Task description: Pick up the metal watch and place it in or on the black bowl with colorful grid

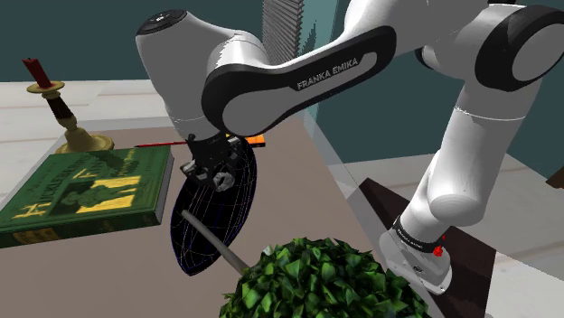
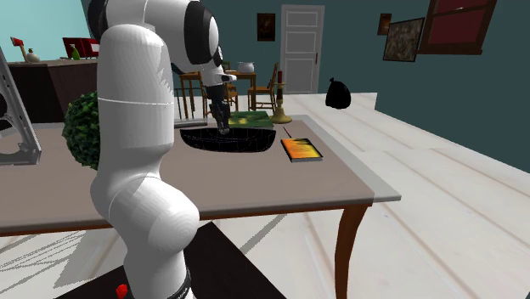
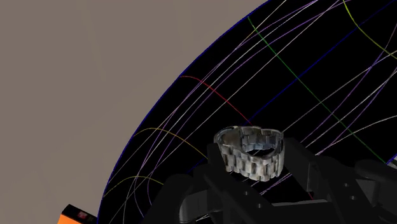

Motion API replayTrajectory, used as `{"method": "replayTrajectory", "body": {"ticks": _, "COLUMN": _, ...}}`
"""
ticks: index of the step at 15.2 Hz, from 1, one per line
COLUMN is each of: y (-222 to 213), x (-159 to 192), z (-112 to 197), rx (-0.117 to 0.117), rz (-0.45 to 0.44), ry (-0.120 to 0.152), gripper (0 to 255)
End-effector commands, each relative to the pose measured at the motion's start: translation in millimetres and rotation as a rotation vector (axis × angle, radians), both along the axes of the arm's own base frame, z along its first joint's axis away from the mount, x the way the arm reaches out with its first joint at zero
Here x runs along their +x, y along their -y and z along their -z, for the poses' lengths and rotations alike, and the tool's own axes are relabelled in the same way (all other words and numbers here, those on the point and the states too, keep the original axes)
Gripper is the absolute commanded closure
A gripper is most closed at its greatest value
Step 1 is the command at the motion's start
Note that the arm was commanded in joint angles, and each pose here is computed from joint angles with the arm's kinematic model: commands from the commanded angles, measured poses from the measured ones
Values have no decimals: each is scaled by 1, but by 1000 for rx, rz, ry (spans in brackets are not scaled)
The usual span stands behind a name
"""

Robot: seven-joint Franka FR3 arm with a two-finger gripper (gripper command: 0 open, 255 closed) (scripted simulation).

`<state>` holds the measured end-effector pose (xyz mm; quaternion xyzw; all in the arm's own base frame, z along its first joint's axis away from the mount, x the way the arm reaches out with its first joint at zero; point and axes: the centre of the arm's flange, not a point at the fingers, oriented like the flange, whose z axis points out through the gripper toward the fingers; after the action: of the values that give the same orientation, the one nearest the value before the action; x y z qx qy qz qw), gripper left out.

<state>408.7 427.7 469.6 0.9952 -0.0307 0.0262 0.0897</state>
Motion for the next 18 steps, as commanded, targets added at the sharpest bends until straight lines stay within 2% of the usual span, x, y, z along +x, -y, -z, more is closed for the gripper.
{"method": "replayTrajectory", "body": {"ticks": 1, "y": 0, "x": 0, "z": 2, "rx": 0, "rz": 0, "ry": 0, "gripper": 255}}
{"method": "replayTrajectory", "body": {"ticks": 6, "y": 0, "x": 0, "z": 2, "rx": 0, "rz": 0, "ry": 0, "gripper": 255}}
{"method": "replayTrajectory", "body": {"ticks": 7, "y": 0, "x": 0, "z": 2, "rx": 0, "rz": 0, "ry": 0, "gripper": 0}}
{"method": "replayTrajectory", "body": {"ticks": 12, "y": 0, "x": 0, "z": 2, "rx": 0, "rz": 0, "ry": 0, "gripper": 0}}
{"method": "replayTrajectory", "body": {"ticks": 16, "y": -9, "x": -3, "z": -47, "rx": 0, "rz": 0, "ry": 0, "gripper": 0}}
{"method": "replayTrajectory", "body": {"ticks": 18, "y": -9, "x": -3, "z": -47, "rx": 0, "rz": 0, "ry": 0, "gripper": 0}}
